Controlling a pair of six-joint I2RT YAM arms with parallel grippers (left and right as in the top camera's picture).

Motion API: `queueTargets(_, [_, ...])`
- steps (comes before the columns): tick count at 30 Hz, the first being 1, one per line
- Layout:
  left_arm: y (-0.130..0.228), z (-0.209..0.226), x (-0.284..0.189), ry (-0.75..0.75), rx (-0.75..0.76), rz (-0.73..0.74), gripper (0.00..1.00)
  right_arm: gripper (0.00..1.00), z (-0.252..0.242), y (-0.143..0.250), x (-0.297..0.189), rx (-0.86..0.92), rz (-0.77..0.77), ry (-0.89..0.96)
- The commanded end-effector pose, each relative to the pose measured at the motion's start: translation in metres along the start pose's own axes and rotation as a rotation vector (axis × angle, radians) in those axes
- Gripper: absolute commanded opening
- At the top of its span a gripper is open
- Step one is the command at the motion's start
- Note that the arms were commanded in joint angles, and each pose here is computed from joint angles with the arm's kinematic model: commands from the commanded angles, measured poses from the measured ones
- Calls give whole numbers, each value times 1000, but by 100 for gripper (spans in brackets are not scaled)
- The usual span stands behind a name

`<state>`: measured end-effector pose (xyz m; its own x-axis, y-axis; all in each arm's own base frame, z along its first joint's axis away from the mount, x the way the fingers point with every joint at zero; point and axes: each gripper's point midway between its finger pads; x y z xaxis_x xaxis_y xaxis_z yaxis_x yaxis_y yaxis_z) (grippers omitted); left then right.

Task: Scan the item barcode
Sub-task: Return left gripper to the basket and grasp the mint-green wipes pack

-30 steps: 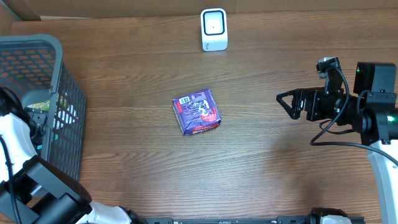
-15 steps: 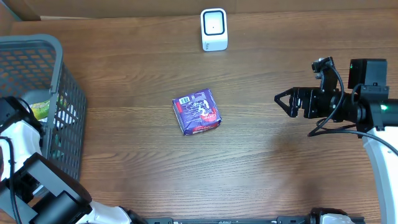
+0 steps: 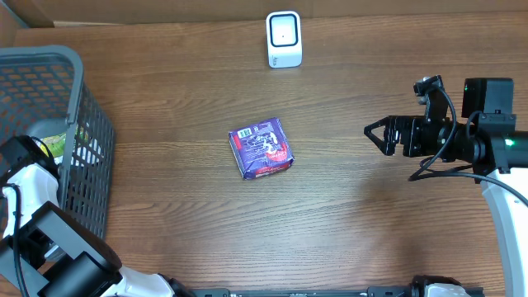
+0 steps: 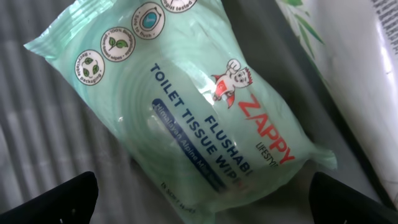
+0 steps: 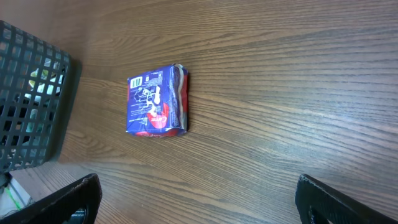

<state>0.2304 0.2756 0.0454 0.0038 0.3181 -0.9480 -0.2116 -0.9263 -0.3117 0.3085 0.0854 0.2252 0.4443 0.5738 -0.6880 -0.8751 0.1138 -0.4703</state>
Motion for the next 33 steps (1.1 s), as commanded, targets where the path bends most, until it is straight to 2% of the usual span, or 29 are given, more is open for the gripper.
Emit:
queueTargets(1, [-8,1,-2,6,-15,-26,100,100,7,-7,-5,-19,-21,-6])
queueTargets(11, [-23,3,6,15,-111,-69,100,100,7,-7,-5,-19,-21,-6])
queueTargets(18, [-5,4,39,-31,-87,13,96,100,7,-7,-5,-19,-21,-6])
queueTargets(19, [-1,4,45,-41,-82,29,92,100,7,-7,-5,-19,-21,-6])
queueTargets(23, [6,5,55,-55,-75,57,40,100,7,-7,-5,-19,-21,-6])
queueTargets(25, [4,4,54,-52,-76,53,26,100,7,-7,-5,-19,-21,-6])
queueTargets(30, [1,-5,46,-3,-45,66,7,100,7,-7,-5,-19,-21,-6])
queueTargets(33, [-4,-15,32,49,-12,81,4,100,7,-7,-5,-20,-22,-6])
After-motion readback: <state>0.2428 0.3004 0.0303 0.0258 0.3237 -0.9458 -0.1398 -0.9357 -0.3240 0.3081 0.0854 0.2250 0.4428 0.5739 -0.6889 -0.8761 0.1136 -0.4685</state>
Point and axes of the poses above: each gripper's point midway between its finger pads, its own x axis out along the fingers, its own z axis along the line the jaws close on, y = z × x, and after that the axes turned 5 degrees about x, right-handed
